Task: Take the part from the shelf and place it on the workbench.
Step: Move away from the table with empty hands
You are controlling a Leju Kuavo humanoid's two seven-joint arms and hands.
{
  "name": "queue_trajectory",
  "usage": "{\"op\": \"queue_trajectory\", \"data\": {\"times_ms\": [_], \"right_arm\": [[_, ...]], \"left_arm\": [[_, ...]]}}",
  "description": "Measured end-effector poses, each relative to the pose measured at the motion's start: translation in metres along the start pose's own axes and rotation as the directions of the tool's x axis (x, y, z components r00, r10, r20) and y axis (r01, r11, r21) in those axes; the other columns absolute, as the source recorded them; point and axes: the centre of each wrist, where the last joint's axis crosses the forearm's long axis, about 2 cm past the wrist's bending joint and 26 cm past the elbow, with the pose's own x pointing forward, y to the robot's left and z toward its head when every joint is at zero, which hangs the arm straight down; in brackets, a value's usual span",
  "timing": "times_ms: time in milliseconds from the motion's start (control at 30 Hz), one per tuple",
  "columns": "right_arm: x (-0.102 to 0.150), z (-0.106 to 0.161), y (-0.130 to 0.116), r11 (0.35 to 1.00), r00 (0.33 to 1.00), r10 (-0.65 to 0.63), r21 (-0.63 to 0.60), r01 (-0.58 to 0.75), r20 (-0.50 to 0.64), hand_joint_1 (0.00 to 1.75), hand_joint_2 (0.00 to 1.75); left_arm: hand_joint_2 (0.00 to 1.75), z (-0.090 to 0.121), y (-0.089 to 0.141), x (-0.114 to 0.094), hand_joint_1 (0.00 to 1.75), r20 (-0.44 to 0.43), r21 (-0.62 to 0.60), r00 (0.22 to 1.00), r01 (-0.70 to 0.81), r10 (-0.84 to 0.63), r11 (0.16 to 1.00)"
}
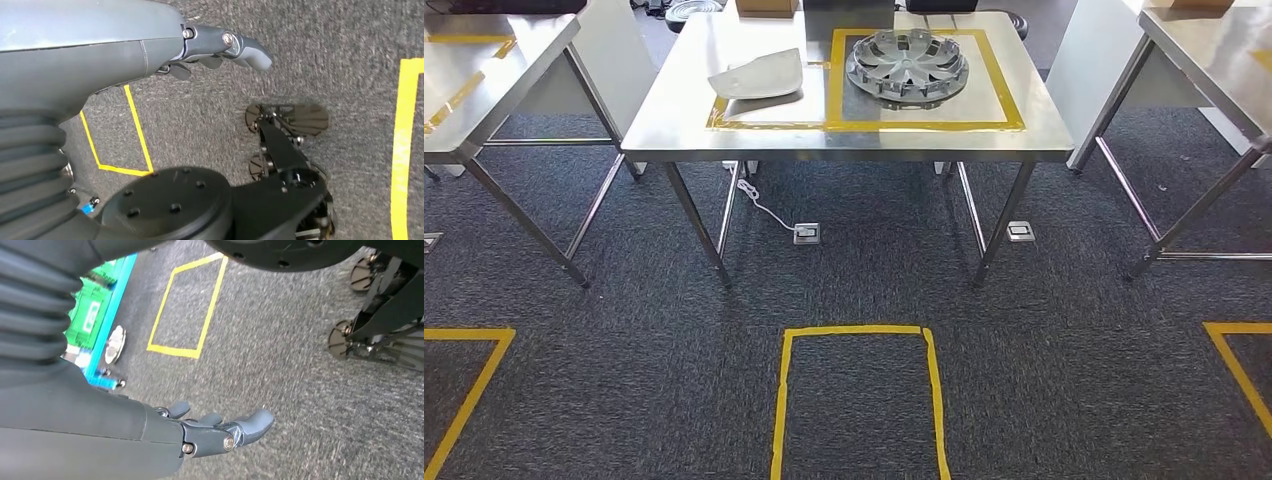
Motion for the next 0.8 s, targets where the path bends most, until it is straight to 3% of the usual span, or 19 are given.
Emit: {"op": "queue_trajectory", "data": {"times_ms": [400, 467, 533, 600, 800], "right_arm": [[-0.012, 0.001, -0.004, 0.995, 0.995, -0.096, -0.009, 0.096, 0.040, 0.00, 1.75], [-0.013, 0.001, -0.004, 0.994, 0.993, -0.106, -0.010, 0.106, 0.049, 0.00, 0.87], [-0.014, 0.001, -0.004, 0.993, 0.992, -0.115, -0.008, 0.116, 0.058, 0.00, 0.00], [-0.016, 0.002, -0.004, 0.992, 0.990, -0.125, -0.006, 0.126, 0.067, 0.00, 0.00], [-0.019, 0.002, -0.002, 0.988, 0.984, -0.156, 0.007, 0.156, 0.090, 0.00, 0.00]], "left_arm": [[1.75, 0.002, 0.006, -0.011, 0.00, 0.003, 0.011, 1.000, -0.027, 0.027, 1.000], [1.75, 0.002, 0.007, -0.013, 0.00, 0.004, 0.012, 1.000, -0.025, 0.025, 1.000], [0.87, 0.003, 0.007, -0.015, 0.00, 0.006, 0.013, 1.000, -0.024, 0.024, 1.000], [0.00, 0.003, 0.008, -0.017, 0.00, 0.007, 0.013, 1.000, -0.023, 0.022, 1.000], [0.00, 0.004, 0.009, -0.021, 0.00, 0.011, 0.012, 1.000, -0.017, 0.017, 1.000]]}}
